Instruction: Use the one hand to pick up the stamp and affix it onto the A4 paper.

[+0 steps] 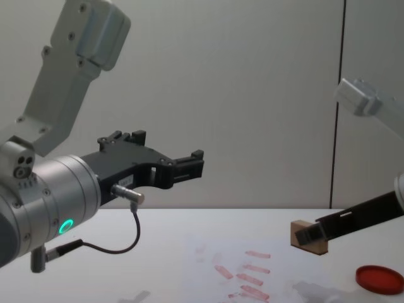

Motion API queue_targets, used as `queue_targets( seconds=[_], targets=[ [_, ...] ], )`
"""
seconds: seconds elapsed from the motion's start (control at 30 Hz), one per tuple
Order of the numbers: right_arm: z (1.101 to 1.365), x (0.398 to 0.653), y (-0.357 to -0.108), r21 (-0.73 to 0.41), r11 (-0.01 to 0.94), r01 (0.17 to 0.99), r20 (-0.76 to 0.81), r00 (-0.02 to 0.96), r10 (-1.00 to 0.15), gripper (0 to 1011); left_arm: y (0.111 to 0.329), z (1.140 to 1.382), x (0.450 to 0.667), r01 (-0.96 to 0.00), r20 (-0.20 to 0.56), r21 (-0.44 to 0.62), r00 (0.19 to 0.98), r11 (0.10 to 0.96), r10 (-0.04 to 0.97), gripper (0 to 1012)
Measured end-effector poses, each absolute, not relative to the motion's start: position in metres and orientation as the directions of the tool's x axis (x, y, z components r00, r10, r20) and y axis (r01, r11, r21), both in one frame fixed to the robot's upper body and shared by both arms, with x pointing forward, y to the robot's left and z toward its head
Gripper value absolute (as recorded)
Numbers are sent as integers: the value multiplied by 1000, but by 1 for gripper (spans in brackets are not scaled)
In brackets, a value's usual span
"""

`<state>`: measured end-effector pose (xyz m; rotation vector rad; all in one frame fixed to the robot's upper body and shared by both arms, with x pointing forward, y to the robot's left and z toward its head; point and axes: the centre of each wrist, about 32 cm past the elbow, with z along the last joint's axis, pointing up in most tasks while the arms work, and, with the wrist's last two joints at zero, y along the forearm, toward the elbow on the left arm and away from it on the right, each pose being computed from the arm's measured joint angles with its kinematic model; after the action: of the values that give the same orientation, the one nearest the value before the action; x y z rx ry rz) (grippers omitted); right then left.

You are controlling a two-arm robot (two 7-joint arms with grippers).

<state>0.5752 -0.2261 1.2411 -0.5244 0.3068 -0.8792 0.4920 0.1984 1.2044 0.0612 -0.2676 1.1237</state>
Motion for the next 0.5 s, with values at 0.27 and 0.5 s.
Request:
queue_targets(
  seconds=[0.27, 0.5],
  targets=[
    [1243, 576, -228, -550, 522, 652, -5, 623, -783, 218, 198, 1204, 492, -897, 242, -86, 404, 434, 882, 1002],
    [1242, 575, -231, -527, 547, 651, 19, 652, -758, 218, 198, 1204, 492, -897, 242, -86, 404, 434, 882, 1002]
  ],
)
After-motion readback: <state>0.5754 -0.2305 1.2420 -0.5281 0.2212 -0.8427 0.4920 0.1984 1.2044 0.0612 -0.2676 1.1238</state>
